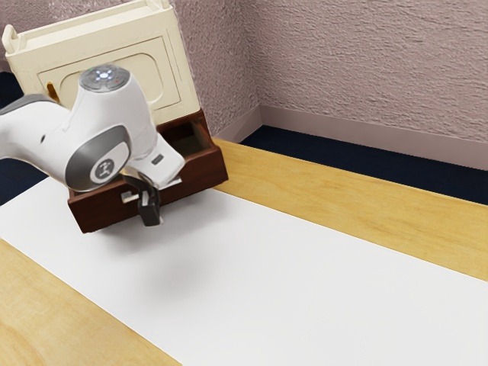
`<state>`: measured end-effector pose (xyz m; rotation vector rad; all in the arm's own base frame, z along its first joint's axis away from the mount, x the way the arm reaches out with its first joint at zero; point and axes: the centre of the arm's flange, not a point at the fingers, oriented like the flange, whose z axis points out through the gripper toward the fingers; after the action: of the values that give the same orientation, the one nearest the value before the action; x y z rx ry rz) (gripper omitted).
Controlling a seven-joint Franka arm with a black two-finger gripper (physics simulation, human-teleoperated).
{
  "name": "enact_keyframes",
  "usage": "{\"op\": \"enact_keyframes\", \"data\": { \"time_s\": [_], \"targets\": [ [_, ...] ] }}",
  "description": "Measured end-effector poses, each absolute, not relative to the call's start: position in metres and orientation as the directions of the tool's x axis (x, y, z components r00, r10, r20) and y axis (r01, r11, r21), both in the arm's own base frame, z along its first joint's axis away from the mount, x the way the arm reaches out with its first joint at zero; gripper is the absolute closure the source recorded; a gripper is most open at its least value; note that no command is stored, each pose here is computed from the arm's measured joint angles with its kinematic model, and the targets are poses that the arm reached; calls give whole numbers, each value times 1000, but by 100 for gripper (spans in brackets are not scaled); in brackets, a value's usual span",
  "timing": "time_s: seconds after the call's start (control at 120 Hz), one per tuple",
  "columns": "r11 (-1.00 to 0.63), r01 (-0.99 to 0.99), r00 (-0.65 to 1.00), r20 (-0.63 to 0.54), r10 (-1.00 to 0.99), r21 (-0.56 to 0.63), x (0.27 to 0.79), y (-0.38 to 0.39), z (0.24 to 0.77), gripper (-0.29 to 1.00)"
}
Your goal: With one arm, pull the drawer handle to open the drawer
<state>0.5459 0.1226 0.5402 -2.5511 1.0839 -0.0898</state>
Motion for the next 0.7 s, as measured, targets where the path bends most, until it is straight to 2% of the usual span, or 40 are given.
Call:
{"op": "enact_keyframes", "data": {
  "time_s": [0.142,0.333,0.475,0.558,0.7],
  "targets": [
    [-630,-686,694,-68,-717,-365,539,116,550,5],
    [-626,-670,689,-21,-725,-399,526,112,584,2],
    [-665,-606,719,57,-693,-436,532,116,662,1],
    [-726,-568,756,103,-646,-388,532,127,693,1],
    [-820,-517,823,119,-555,-246,519,146,694,0]
  ]
}}
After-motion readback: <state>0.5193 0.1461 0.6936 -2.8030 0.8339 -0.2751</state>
